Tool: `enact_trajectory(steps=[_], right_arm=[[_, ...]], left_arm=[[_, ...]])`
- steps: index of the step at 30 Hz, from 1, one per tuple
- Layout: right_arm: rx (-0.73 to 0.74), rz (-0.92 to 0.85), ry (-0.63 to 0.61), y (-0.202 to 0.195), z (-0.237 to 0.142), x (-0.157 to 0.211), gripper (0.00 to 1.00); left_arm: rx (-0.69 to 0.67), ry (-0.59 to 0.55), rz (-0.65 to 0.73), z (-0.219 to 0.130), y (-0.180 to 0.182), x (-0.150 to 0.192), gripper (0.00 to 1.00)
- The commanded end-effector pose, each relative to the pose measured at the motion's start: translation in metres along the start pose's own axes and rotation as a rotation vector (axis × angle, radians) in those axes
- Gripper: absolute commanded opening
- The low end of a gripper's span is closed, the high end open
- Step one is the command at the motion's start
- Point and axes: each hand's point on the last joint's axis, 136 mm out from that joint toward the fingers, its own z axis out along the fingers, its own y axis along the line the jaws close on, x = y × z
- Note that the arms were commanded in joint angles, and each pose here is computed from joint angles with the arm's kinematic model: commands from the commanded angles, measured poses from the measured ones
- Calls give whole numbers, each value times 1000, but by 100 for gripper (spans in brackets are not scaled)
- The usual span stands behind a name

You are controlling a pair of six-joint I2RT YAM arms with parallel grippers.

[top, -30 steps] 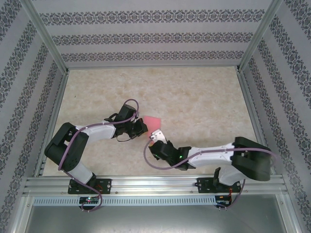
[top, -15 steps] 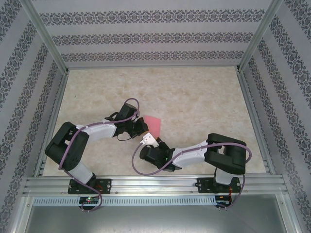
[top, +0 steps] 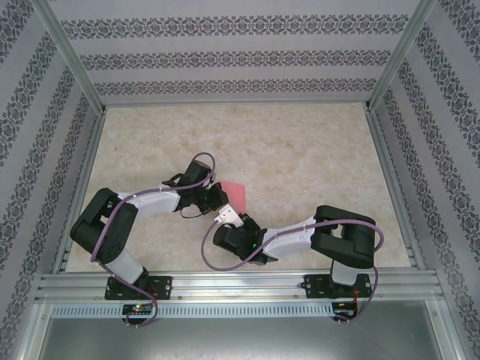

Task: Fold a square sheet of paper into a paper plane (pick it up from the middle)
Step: Fold the wing for the fifth time at the center of the table.

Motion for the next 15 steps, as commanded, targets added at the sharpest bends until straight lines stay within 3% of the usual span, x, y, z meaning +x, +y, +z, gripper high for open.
enact_trajectory(steps=[1,7,15], right_arm=[[32,6,-11,-1,1,-3,6],[1,43,-22,2,0,-2,0],[-135,168,-91,18,-5,-7,1]], left_arm=[[-12,2,20,-1,-6,-1,2],[-40,-22,37,-9,-8,-5,13],[-143,-128,65,-44,-2,-24,50]])
